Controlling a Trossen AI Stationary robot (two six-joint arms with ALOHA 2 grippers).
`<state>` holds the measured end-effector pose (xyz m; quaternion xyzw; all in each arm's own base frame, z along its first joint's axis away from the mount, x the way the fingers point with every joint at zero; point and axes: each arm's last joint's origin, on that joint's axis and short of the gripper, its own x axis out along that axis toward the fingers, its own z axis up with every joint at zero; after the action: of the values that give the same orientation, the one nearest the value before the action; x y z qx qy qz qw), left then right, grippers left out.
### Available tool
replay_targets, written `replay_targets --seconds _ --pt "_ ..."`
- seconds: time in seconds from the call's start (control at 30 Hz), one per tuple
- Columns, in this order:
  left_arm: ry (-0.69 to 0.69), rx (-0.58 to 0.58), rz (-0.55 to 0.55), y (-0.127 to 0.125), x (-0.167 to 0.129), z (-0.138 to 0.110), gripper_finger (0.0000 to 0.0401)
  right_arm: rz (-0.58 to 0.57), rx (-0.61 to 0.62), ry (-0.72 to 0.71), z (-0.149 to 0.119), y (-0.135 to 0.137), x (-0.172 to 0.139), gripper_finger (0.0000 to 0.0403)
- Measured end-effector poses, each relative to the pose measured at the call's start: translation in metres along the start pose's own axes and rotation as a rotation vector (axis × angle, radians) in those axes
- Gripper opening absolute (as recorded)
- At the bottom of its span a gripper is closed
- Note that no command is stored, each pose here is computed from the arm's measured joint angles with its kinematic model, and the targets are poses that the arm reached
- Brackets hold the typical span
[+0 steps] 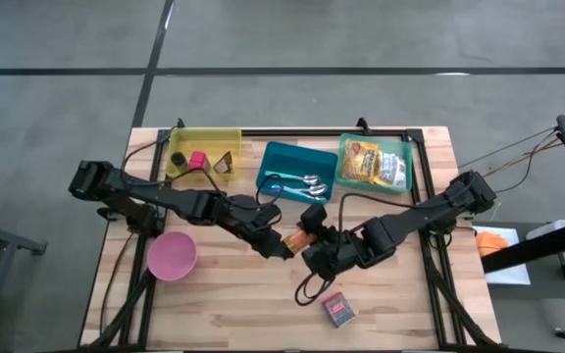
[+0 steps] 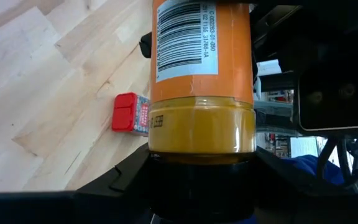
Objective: Pick & Place Food Item
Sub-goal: Put the black seasoning bottle into the yellow bin
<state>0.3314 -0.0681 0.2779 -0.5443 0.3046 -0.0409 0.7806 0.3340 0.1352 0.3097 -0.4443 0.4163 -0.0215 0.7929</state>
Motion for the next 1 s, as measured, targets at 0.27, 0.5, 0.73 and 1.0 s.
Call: replay_targets --seconds 0.27,0.5,0.73,1.0 --pt "-0.001 -0.004 0.000 0.0004 -0.0004 0.0013 0.0207 -0.006 -0.002 -0.002 0.0011 0.0023 -0.0025 0.0188" --pt "-0.006 -0.013 0.003 0.0003 -0.0005 0.0015 0.0217 -0.006 0.006 -0.007 0.0020 0.0037 -0.0038 0.0159" --pt "-0.008 -0.014 0.004 -0.0002 -0.0014 0.0015 0.0285 -0.009 0.028 -0.010 0.0023 0.0035 -0.0046 0.0178" --pt "-0.055 0.140 -0.020 -0.0069 -0.0093 0.0033 0.0292 -0.009 0.124 -0.013 0.0015 0.0020 -0.0066 0.0179"
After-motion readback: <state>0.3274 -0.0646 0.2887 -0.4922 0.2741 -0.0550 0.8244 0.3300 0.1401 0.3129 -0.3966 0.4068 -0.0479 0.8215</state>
